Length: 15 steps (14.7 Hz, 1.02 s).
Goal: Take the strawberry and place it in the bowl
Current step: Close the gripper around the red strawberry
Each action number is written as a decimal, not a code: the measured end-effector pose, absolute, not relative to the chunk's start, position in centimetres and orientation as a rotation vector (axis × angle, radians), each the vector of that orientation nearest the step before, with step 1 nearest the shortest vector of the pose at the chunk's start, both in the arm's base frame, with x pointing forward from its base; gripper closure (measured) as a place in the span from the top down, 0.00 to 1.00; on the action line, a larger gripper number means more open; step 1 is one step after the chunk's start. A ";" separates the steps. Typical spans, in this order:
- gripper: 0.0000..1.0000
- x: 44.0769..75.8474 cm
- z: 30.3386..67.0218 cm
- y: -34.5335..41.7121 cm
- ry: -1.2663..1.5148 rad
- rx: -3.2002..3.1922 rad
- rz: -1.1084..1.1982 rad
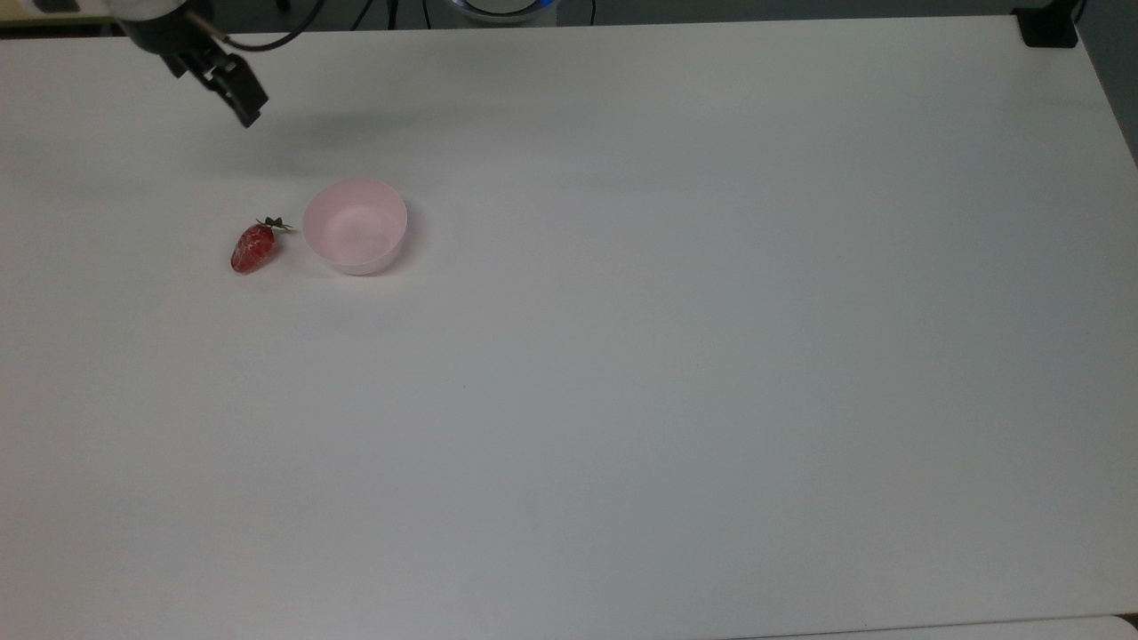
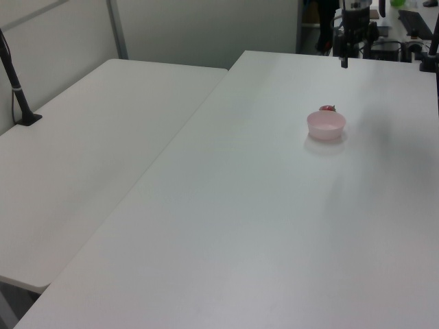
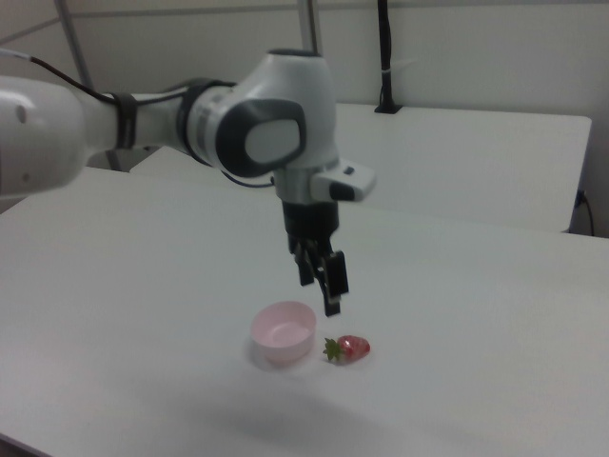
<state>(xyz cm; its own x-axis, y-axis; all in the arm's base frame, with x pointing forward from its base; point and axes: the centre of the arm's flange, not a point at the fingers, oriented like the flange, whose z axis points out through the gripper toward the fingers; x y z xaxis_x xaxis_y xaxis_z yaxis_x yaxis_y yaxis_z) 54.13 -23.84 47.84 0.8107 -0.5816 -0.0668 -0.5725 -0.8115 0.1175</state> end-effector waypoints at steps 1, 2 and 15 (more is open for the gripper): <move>1.00 54.1 46.7 -24.9 -0.963 2.889 -0.155; 1.00 54.3 45.6 -25.8 -0.985 2.883 -0.152; 1.00 59.2 32.9 -27.3 -1.212 2.948 0.006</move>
<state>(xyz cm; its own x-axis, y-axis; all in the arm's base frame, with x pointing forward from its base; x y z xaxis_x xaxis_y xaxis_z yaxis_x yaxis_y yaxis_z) 59.21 -27.26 32.94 0.7108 -0.7032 -0.0140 -0.7031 -0.7098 -0.0438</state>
